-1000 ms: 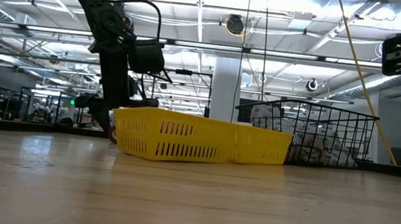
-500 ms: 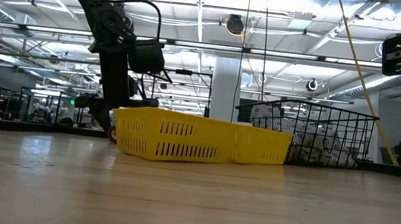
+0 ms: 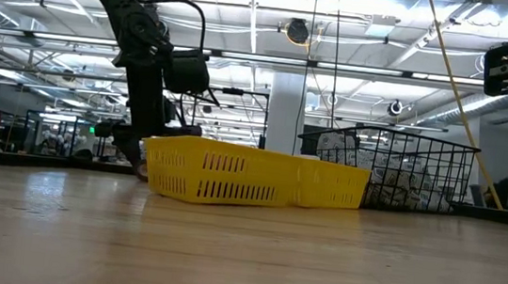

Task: Pick & place medical supplies in basket/bin
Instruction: Put the brown bandage into the bottom yellow basket

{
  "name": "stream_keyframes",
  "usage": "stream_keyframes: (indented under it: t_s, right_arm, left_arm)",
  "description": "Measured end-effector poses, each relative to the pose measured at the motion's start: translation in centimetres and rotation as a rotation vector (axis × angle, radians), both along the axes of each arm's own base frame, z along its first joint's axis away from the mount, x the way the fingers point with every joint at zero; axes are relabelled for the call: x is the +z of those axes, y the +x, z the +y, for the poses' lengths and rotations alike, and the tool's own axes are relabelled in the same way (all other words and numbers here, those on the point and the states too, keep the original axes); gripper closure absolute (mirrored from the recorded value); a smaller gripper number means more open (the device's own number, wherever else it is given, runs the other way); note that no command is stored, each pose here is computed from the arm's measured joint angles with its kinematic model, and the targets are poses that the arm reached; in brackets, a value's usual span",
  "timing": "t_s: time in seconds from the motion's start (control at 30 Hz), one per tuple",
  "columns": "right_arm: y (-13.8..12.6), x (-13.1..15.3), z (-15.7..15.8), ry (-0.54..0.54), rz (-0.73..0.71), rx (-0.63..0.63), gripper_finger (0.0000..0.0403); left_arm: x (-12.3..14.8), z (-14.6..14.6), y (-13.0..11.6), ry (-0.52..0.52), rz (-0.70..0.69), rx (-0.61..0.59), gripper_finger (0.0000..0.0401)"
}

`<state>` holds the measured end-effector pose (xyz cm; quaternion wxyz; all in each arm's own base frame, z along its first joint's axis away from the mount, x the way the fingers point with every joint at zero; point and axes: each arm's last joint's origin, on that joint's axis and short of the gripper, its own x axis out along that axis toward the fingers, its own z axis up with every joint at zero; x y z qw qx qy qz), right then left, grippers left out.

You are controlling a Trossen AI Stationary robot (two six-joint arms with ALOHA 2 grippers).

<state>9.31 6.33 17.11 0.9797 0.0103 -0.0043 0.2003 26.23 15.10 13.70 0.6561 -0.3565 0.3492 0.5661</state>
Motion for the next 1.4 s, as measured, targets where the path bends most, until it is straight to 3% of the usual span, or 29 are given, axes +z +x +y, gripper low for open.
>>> stream_keyframes:
  t_s: [0.83,1.17,1.4]
  right_arm:
    - [0.00,0.01,0.00,0.000,0.000,0.001,0.0403]
    - [0.00,0.00,0.00,0.000,0.000,0.000,0.0403]
    - [0.00,0.01,0.00,0.000,0.000,0.000,0.0403]
  left_arm:
    - [-0.02,0.01,-0.03,-0.009,-0.034,0.065,0.0153]
    - [-0.33,-0.38,-0.91,-0.053,0.068,0.063,0.0153]
    - [-0.30,-0.32,-0.88,-0.044,0.063,0.069,0.0153]
